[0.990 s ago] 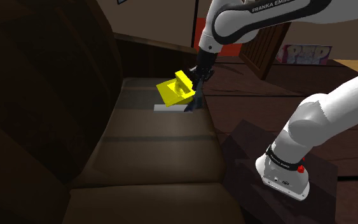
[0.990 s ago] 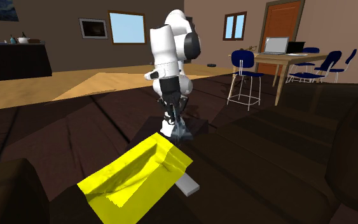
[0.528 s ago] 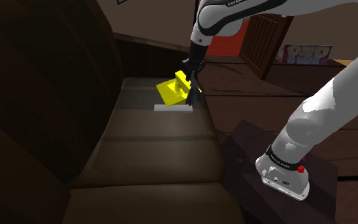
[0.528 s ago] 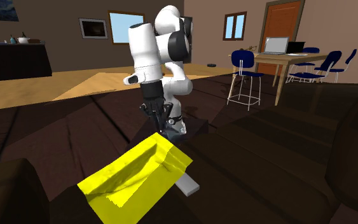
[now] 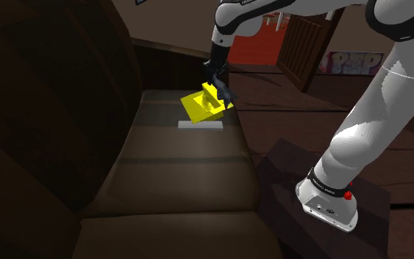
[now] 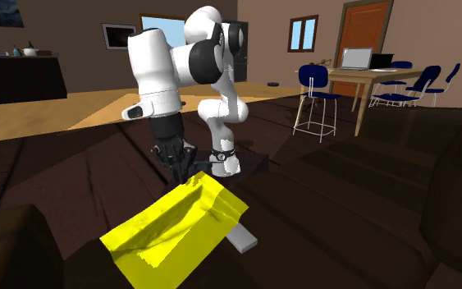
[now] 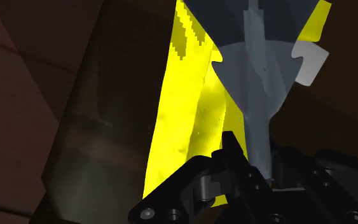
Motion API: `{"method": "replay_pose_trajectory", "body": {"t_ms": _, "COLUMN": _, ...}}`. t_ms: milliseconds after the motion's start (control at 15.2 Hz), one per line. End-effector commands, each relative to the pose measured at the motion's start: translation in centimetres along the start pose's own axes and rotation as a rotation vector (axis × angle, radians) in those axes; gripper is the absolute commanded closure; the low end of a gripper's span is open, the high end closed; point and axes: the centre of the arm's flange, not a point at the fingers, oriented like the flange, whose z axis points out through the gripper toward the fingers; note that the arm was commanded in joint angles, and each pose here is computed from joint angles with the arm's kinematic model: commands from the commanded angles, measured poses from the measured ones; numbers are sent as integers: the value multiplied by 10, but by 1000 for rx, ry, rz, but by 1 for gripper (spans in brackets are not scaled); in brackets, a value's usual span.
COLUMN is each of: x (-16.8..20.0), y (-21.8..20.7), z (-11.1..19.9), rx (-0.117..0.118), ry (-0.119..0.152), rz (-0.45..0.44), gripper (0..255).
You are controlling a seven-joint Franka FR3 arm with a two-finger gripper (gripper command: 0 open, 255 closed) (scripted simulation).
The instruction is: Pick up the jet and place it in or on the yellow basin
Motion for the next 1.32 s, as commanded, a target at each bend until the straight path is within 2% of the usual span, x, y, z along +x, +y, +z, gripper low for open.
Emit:
{"method": "replay_pose_trajectory", "body": {"t_ms": 0, "x": 3, "y": 3, "z": 10, "rx": 0, "ry": 0, "rz": 0, "gripper": 255}}
{"method": "replay_pose_trajectory", "body": {"t_ms": 660, "x": 1, "y": 12, "z": 60, "rx": 0, "ry": 0, "rz": 0, "gripper": 255}}
{"method": "replay_pose_trajectory", "body": {"t_ms": 1122, "x": 1, "y": 12, "z": 60, "rx": 0, "ry": 0, "rz": 0, "gripper": 255}}
{"method": "replay_pose_trajectory", "body": {"t_ms": 1188, "x": 1, "y": 12, "z": 60, "rx": 0, "ry": 0, "rz": 0, "gripper": 0}}
{"method": "replay_pose_trajectory", "body": {"t_ms": 1254, "x": 1, "y": 12, "z": 60, "rx": 0, "ry": 0, "rz": 0, "gripper": 0}}
